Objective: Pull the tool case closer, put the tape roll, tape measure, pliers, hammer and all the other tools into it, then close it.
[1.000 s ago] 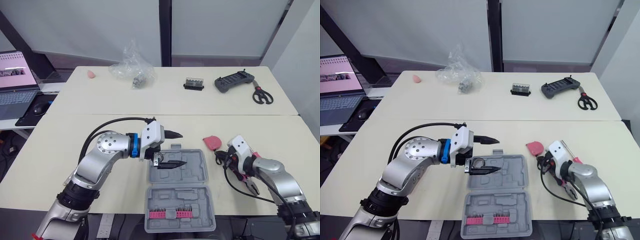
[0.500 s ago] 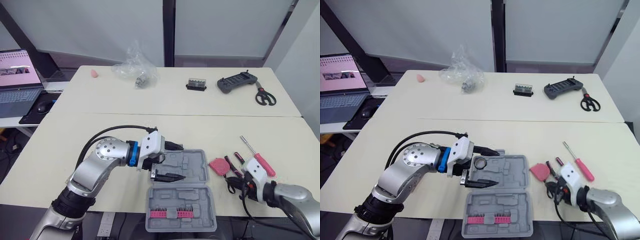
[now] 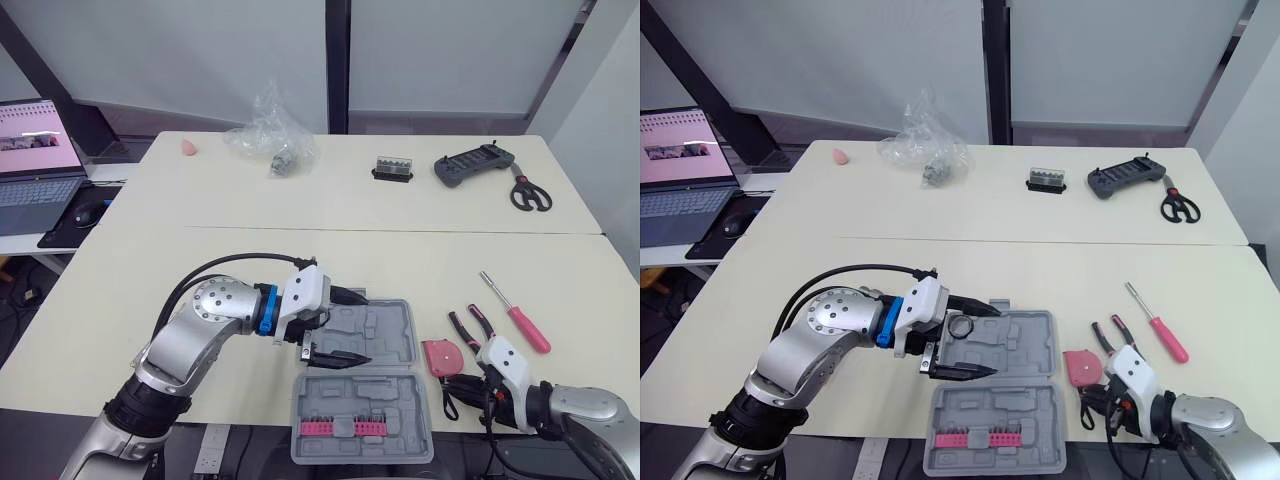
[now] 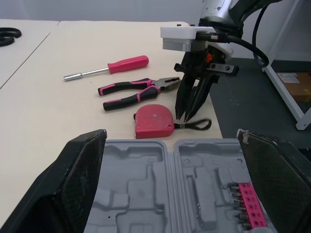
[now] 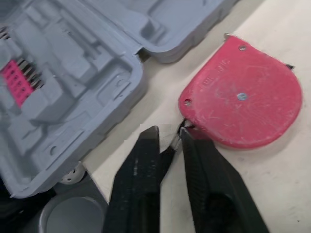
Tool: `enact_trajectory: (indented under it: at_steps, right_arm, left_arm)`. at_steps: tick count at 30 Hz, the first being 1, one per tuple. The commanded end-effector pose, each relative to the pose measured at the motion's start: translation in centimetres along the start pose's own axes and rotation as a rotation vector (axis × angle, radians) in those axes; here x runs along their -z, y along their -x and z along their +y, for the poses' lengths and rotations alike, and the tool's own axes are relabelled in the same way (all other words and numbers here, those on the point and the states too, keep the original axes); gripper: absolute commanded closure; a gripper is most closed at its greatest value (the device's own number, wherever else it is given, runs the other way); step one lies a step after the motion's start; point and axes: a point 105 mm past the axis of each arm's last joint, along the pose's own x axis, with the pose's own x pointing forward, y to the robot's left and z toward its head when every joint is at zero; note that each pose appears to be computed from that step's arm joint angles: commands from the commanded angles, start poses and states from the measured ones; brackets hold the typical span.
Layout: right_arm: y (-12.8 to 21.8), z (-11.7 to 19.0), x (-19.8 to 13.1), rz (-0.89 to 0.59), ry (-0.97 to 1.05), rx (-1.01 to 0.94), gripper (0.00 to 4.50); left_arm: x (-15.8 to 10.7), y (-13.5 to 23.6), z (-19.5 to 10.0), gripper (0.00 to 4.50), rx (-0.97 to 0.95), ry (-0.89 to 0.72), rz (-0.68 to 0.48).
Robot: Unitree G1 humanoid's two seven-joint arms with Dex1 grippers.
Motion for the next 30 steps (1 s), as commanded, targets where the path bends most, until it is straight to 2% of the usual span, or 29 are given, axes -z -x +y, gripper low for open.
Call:
enact_trajectory:
  at_steps: [1,4,6,8,11,12,20,30]
  right_arm:
    - [1.6,0.7,-2.1,-0.025,0.071,-0.097,2.75]
    - [2.4,-0.6,-4.3,-0.066,0.196,-0.103,2.12]
    - [2.4,-2.0,-5.1,-0.034,0.444,-0.101,1.70]
    - [2.2,-2.7,-4.6,0.027,0.655,-0.153,1.19]
    - [1.4,-4.0,-4.9,-0.001,0.790,-0.214,0.20]
    - [1.1,-4.4,-4.9,-0.007,0.804,-0.225,0.03]
    - [-0.5,-6.5,-3.6,0.017,0.815,-0.319,0.03]
    - [-2.0,-7.2,-3.6,-0.003,0.824,-0.334,0.03]
  left_arm:
    - [-0.5,0.0,-0.7,0.00,0.020,-0.040,-0.008]
    - [-0.5,-0.2,-1.0,0.00,0.016,-0.050,-0.021]
    - [-0.7,-0.2,-1.0,0.00,0.009,-0.077,-0.041]
    - [-0.9,-0.4,-0.9,0.00,0.001,-0.126,-0.051]
    - [-1.0,-0.4,-0.9,0.00,0.000,-0.190,-0.049]
    - [-0.9,-0.4,-0.9,0.00,0.000,-0.197,-0.048]
    - [-0.9,-0.4,-1.2,0.00,-0.033,-0.206,-0.050]
    - [-1.0,-0.5,-1.5,0.00,-0.046,-0.195,-0.051]
